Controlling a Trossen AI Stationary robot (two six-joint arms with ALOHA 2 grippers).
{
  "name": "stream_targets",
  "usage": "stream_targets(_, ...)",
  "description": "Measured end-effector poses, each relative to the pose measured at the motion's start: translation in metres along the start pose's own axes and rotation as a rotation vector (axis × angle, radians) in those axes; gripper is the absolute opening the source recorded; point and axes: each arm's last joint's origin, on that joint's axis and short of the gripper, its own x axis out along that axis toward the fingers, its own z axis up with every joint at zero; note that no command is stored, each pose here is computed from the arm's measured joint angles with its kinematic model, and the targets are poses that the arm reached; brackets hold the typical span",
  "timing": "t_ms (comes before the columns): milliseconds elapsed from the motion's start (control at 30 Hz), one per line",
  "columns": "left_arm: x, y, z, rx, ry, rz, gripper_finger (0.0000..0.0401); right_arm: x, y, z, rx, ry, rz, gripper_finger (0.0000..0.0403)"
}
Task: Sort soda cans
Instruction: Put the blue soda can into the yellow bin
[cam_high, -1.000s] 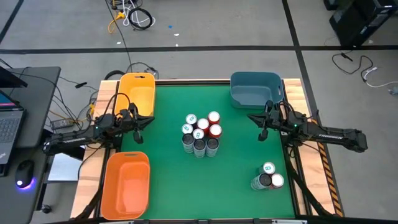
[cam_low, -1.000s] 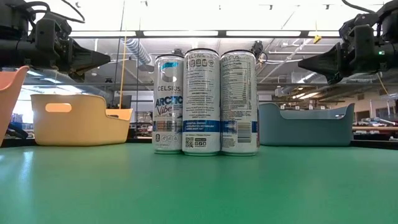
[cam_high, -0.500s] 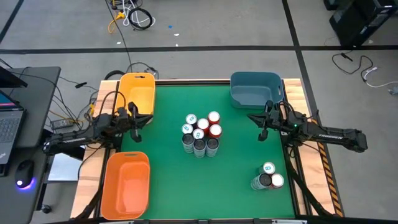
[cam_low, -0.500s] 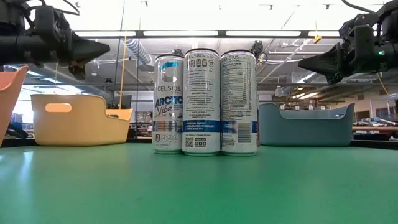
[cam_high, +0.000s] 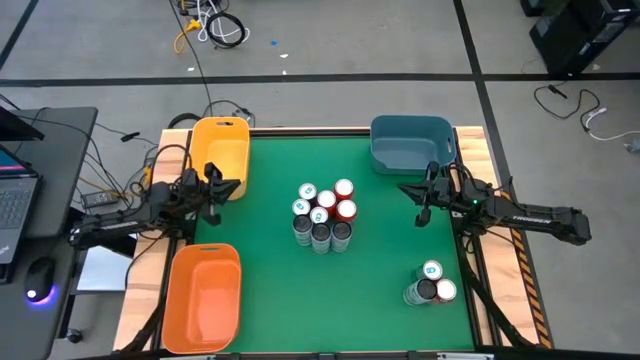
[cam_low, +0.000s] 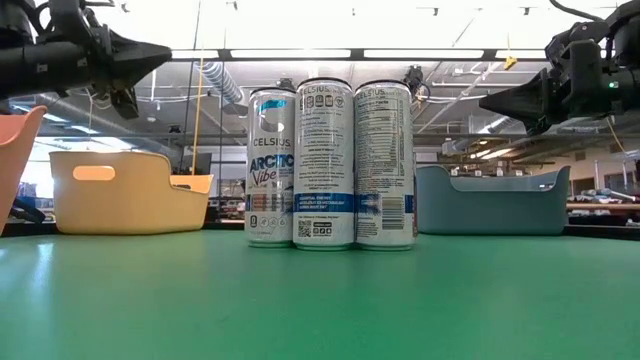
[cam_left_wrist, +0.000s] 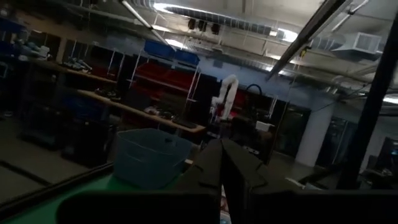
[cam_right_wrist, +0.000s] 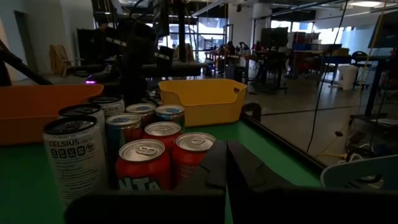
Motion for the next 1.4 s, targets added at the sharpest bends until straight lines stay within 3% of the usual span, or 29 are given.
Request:
stream_targets(200, 0.003, -0.006, -0.006, 0.057, 0.098, -0.215, 0.0012, 0.000, 0.000, 0.000, 0.000, 0.000, 0.000, 0.0000)
stream_targets(433, 0.023, -0.014, 0.009, 0.154, 0.184, -0.258, 0.0012, 0.000, 0.000, 0.000, 0.000, 0.000, 0.000, 0.0000)
stream_targets(600, 0.050, -0.024, 0.028, 0.151, 0.274, -0.312, 0.0012, 0.000, 0.000, 0.000, 0.000, 0.000, 0.000, 0.0000)
stream_targets(833, 0.098, -0.034, 0.047, 0.136, 0.580, -0.245, 0.0012, 0.000, 0.000, 0.000, 0.000, 0.000, 0.000, 0.0000)
stream_targets(1033, 0.134, -0.036, 0.057, 0.250, 0.809, -0.115, 0.0012, 0.000, 0.000, 0.000, 0.000, 0.001, 0.000, 0.0000)
stream_targets(1233, 0.164, -0.037, 0.056, 0.300, 0.918, -0.075, 0.0026, 0.000, 0.000, 0.000, 0.000, 0.001, 0.000, 0.0000)
stream_targets(1400, 0.184, -0.045, 0.048, 0.292, 0.979, -0.118, 0.0079, 0.000, 0.000, 0.000, 0.000, 0.000, 0.000, 0.0000)
